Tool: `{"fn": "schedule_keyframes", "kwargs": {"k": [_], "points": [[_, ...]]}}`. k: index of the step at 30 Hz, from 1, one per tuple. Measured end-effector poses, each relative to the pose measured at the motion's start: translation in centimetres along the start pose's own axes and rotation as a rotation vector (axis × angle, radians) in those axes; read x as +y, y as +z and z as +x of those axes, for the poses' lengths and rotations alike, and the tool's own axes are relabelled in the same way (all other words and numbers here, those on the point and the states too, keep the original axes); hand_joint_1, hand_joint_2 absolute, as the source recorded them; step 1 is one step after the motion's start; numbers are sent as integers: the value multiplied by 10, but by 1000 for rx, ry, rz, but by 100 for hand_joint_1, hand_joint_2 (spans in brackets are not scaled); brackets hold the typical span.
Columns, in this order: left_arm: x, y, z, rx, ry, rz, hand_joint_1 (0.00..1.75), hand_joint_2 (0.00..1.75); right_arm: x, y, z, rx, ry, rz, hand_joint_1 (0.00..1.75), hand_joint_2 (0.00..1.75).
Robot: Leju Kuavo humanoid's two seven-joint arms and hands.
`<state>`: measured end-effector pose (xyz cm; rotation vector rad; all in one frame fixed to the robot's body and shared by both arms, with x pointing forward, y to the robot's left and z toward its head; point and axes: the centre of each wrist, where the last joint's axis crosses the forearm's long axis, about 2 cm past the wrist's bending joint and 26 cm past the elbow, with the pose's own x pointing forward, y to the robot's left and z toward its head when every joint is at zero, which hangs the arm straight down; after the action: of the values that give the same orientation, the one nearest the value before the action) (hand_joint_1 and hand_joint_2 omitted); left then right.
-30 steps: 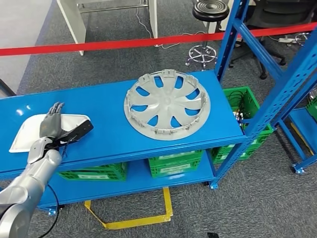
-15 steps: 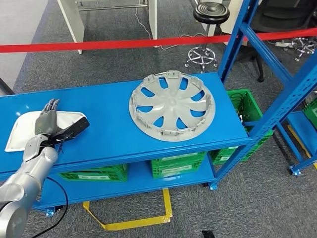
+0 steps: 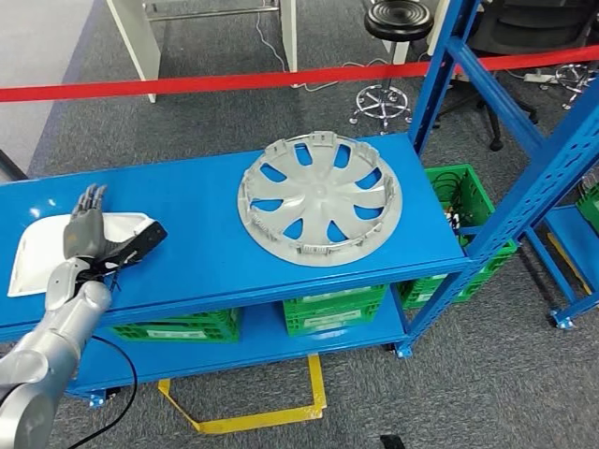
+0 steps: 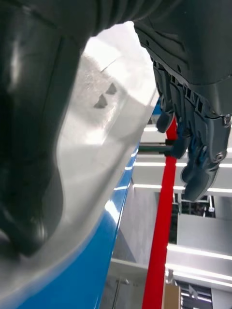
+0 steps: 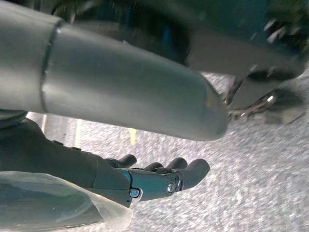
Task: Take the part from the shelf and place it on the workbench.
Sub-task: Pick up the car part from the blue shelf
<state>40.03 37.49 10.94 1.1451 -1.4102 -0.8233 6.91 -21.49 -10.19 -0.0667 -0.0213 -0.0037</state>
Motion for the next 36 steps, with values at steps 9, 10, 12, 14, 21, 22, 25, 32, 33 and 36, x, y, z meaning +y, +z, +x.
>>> {"fn": "schedule_keyframes", "kwargs": {"k": [9, 10, 12, 14, 21, 22, 25, 32, 33, 36], "points": [[1, 0, 3, -36, 11, 38, 0, 0, 2, 0, 0, -4, 20, 17, 0, 0], [2, -1, 6, -63, 22, 72, 0, 0, 3, 1, 1, -9, 27, 24, 0, 0], [4, -2, 13, -112, 42, 131, 0, 0, 6, 1, 1, -15, 37, 36, 0, 0], [4, -2, 19, -131, 57, 126, 0, 0, 7, 1, 1, -11, 42, 39, 0, 0], [1, -2, 36, -174, 74, 95, 0, 0, 8, 2, -1, -1, 46, 45, 0, 0], [0, -2, 38, -177, 76, 94, 0, 0, 8, 2, -1, 0, 46, 45, 0, 0], [1, -3, 43, -192, 81, 93, 0, 0, 9, 2, 0, -3, 46, 46, 0, 0], [5, -6, 56, -251, -27, -81, 0, 175, 10, 2, 0, -9, 32, 51, 0, 0], [5, -5, 56, -260, -61, -108, 0, 175, 10, 2, -1, -12, 25, 52, 0, 0], [3, 5, 53, -254, -191, -153, 0, 175, 9, 2, -2, -9, 3, 53, 0, 0]]}}
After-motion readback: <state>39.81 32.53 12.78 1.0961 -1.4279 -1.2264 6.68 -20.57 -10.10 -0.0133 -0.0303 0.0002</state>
